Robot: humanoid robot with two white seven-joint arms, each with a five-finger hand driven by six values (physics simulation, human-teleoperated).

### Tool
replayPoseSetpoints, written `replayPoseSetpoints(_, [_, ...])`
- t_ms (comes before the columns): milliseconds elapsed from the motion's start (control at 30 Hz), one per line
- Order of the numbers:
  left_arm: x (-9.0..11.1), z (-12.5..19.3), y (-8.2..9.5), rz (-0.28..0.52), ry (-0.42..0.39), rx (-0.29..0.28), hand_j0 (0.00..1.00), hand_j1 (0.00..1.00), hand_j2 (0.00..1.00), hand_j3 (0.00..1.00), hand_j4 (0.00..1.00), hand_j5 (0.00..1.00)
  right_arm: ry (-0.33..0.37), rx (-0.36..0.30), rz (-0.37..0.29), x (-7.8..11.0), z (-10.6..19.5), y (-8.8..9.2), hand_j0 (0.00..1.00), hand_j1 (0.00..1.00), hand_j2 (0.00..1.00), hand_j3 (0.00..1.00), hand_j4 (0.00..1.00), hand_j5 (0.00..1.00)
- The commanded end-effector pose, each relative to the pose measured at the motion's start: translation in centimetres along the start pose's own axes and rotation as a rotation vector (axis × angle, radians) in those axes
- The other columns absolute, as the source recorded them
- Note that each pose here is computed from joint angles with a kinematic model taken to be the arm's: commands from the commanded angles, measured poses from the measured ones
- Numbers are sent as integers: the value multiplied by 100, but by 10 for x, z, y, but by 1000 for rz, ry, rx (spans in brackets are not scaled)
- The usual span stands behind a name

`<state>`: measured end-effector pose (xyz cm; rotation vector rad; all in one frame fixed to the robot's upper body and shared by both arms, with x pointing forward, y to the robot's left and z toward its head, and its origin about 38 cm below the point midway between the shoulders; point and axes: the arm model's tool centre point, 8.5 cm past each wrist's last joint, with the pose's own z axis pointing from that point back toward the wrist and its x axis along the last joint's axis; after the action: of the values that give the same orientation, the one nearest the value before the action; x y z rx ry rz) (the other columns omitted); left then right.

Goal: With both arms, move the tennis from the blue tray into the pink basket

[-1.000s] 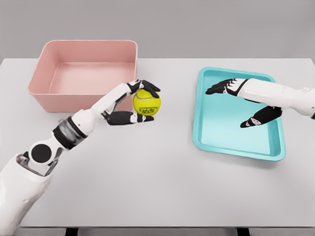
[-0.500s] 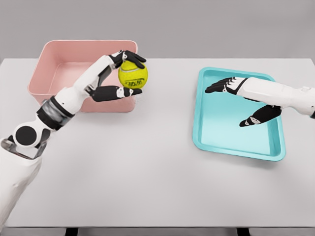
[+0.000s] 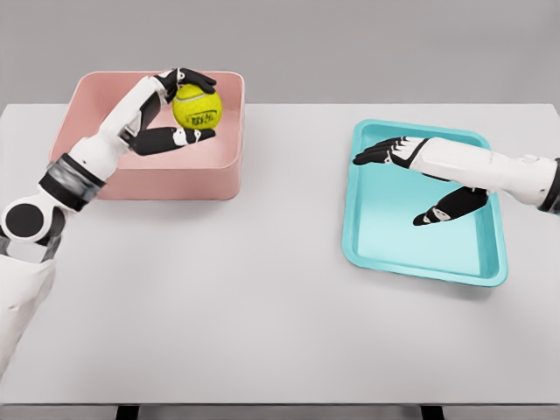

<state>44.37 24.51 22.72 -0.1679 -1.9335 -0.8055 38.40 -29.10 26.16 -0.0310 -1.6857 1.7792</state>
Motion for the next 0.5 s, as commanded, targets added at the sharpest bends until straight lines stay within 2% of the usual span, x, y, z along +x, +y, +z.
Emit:
replayPoseSetpoints(0, [-14, 5, 9, 12, 41, 26, 47, 47, 47, 47, 47, 47, -10, -3, -1, 3, -1, -1, 100, 100, 100, 100, 100, 100])
replayPoseSetpoints(100, [-32, 7, 18, 22, 94, 50, 46, 46, 46, 46, 46, 46, -16, -2, 0, 5, -2, -1, 100, 100, 100, 100, 100, 100])
replayPoseSetpoints(467, [-64, 13, 31, 56, 227, 85, 47, 47, 47, 47, 47, 47, -18, -4, 1, 6, -2, -1, 100, 100, 100, 100, 100, 100])
